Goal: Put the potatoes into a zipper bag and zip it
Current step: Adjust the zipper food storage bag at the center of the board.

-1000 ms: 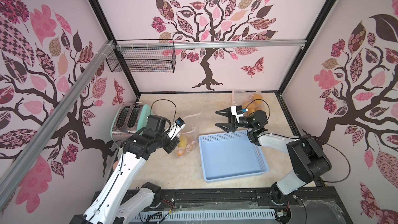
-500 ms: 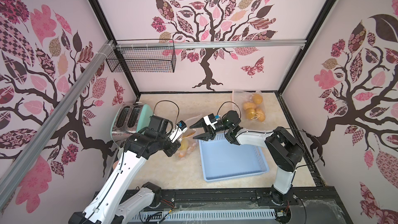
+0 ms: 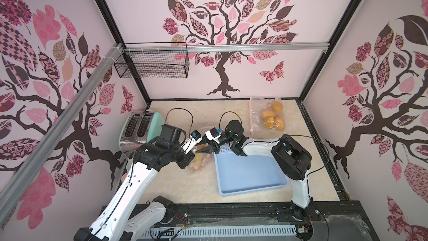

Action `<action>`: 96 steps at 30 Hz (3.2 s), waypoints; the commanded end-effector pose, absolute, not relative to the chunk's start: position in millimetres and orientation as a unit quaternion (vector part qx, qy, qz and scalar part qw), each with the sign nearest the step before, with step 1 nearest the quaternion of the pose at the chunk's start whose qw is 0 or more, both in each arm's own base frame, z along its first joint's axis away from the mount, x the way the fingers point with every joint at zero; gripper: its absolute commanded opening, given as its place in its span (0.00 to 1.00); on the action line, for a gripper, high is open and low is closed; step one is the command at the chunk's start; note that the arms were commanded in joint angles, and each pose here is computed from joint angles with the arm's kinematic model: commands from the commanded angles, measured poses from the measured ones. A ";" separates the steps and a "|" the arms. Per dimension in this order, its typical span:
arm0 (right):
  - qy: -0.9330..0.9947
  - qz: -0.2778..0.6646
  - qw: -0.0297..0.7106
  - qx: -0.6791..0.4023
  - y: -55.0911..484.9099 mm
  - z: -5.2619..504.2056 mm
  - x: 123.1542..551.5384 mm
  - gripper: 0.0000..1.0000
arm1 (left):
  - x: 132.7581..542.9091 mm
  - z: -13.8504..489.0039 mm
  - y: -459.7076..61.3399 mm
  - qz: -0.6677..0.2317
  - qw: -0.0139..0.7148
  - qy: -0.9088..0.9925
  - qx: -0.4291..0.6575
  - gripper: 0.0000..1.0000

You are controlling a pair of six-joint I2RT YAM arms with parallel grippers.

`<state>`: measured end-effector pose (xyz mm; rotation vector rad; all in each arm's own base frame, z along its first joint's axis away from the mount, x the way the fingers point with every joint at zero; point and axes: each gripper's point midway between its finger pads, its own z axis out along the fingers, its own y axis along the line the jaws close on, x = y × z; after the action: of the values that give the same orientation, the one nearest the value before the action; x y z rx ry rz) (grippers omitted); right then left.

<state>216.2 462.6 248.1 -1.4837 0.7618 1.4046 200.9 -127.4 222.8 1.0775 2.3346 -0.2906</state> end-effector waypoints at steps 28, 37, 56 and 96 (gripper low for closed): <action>0.273 0.580 0.463 -0.612 460.2 271.1 190.6 0.33 | 200.2 229.3 -131.4 -0.103 0.286 0.854 0.423 0.00; 0.275 0.585 0.453 -0.614 459.9 268.7 187.0 0.32 | 200.2 226.5 -130.9 -0.100 0.283 0.854 0.424 0.00; 0.291 0.573 0.504 -0.577 446.9 286.9 190.5 0.06 | 200.0 247.1 -137.2 -0.135 0.417 0.818 0.373 0.48; 0.270 0.574 0.500 -0.590 435.8 307.6 173.7 0.52 | 169.7 284.8 -147.4 -0.154 0.532 0.706 0.441 0.00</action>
<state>184.4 440.9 270.1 -1.4192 0.7542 1.4092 175.6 -151.0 262.6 0.9983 1.7202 -0.4187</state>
